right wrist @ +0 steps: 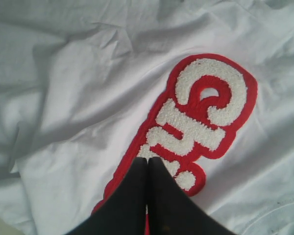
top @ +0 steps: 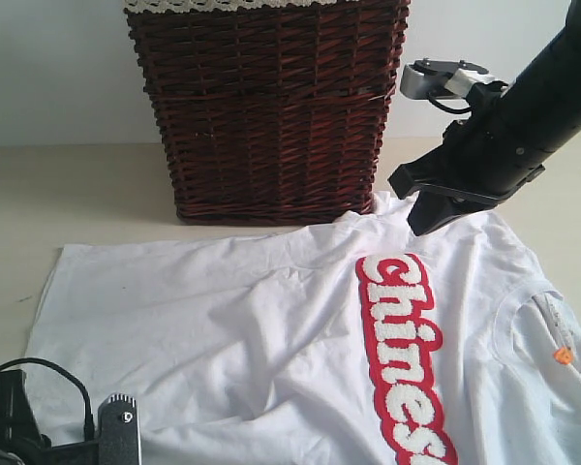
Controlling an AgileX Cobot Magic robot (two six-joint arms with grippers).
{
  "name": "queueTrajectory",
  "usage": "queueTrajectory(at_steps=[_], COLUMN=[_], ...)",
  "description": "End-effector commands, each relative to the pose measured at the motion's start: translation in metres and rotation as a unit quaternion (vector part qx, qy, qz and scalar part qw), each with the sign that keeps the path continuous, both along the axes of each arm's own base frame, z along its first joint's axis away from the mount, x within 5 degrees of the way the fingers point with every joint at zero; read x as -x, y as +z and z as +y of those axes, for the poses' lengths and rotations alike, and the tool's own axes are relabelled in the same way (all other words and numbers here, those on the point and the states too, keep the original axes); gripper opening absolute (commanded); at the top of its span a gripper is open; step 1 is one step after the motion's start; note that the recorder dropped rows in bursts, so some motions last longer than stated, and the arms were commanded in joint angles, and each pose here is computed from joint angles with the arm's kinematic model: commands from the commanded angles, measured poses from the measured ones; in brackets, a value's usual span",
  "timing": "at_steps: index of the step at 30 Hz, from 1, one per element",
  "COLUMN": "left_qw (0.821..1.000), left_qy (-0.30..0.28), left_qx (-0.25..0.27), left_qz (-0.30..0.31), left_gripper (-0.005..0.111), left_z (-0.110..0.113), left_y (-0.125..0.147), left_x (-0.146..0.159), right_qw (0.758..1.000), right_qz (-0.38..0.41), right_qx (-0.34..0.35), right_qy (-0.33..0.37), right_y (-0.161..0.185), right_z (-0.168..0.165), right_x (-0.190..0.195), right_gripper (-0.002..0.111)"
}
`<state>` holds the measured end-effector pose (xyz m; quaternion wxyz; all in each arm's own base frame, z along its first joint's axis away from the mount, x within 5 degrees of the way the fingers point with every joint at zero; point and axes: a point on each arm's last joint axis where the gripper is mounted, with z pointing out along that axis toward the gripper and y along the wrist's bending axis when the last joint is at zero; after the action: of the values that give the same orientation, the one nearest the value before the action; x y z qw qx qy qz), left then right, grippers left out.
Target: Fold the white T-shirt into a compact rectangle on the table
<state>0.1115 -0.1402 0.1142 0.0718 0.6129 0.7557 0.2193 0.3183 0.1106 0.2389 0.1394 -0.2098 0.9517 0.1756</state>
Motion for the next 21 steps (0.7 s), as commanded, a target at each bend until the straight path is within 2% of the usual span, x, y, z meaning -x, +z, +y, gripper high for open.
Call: queueTrajectory(at_steps=[1,3,9,16,21], left_qw=[1.000,1.000,0.999,0.992,0.989], left_qy=[0.010,0.016,0.038,-0.006,-0.035], left_qx=[0.003,0.001,0.007,0.025,0.045], left_qz=[-0.006,-0.008,0.012,0.120,0.136], left_gripper=[0.006,0.000,0.000,0.000,0.000], left_z=[-0.004,-0.005,-0.016,-0.034,-0.037], left_y=[0.003,0.005,0.011,0.017,0.029], left_x=[-0.003,-0.004,-0.003,0.031,0.048], right_qw=[1.000,1.000,1.000,1.000,1.000], right_qz=[-0.008,-0.008,-0.008,-0.008,-0.009], right_qx=[-0.001,-0.001,-0.001,-0.001,-0.001], right_qy=[0.002,0.002,0.002,0.002,0.002], right_y=[0.003,0.003,0.003,0.003,0.003], right_z=[0.000,0.000,0.000,0.000,0.000], right_x=[0.001,0.001,0.001,0.001,0.001], right_gripper=[0.000,0.000,0.000,0.000,0.000])
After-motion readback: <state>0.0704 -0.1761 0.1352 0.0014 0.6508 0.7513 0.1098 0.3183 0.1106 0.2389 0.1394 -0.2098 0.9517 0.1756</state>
